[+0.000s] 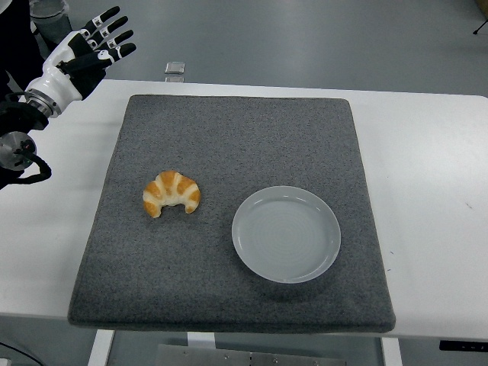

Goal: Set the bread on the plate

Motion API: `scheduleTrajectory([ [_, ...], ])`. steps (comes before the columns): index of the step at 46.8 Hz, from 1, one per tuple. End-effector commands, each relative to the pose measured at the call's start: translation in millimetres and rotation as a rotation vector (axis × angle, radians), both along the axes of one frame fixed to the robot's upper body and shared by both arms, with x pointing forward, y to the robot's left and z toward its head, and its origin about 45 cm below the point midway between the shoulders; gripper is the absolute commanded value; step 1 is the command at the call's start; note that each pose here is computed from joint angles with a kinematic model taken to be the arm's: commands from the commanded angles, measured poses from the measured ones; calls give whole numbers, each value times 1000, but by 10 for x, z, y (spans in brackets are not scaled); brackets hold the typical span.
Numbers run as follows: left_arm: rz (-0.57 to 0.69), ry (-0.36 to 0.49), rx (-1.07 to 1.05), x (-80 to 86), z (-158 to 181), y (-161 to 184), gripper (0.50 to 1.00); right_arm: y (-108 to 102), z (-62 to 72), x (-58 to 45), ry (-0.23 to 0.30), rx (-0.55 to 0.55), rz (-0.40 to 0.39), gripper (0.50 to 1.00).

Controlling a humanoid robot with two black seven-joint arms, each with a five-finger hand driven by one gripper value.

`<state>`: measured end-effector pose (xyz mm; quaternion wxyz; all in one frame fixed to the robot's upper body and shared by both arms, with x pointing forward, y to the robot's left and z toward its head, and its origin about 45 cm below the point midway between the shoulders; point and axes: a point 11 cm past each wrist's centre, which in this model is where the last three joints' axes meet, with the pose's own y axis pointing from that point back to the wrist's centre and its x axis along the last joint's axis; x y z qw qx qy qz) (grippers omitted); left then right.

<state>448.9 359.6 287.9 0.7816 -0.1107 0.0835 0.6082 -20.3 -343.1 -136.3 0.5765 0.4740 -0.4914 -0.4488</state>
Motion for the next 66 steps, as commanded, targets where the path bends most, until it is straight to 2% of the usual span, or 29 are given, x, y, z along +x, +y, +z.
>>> scheduleTrajectory([
  [1, -1, 1, 2, 1, 3, -3, 990, 0, 0, 5, -1, 0, 0, 932],
  [22, 0, 11, 17, -5, -15, -31, 988, -2, 0, 6, -1, -1, 0, 930],
  [28, -50, 8, 53, -43, 56, -163, 986, -2, 0, -4, 0, -1, 0, 932],
  [40, -160, -26, 264, -140, 518, -347, 973, -2, 0, 6, -1, -1, 0, 932],
  [52, -285, -45, 566, -144, 852, -538, 973, 0, 0, -4, 1, 0, 1, 932],
  [61, -407, -68, 771, -260, 806, -666, 975, 0, 0, -4, 1, 0, 0, 930],
  [66, -465, -45, 856, -339, 676, -685, 975, 0, 0, -4, 1, 0, 0, 930],
])
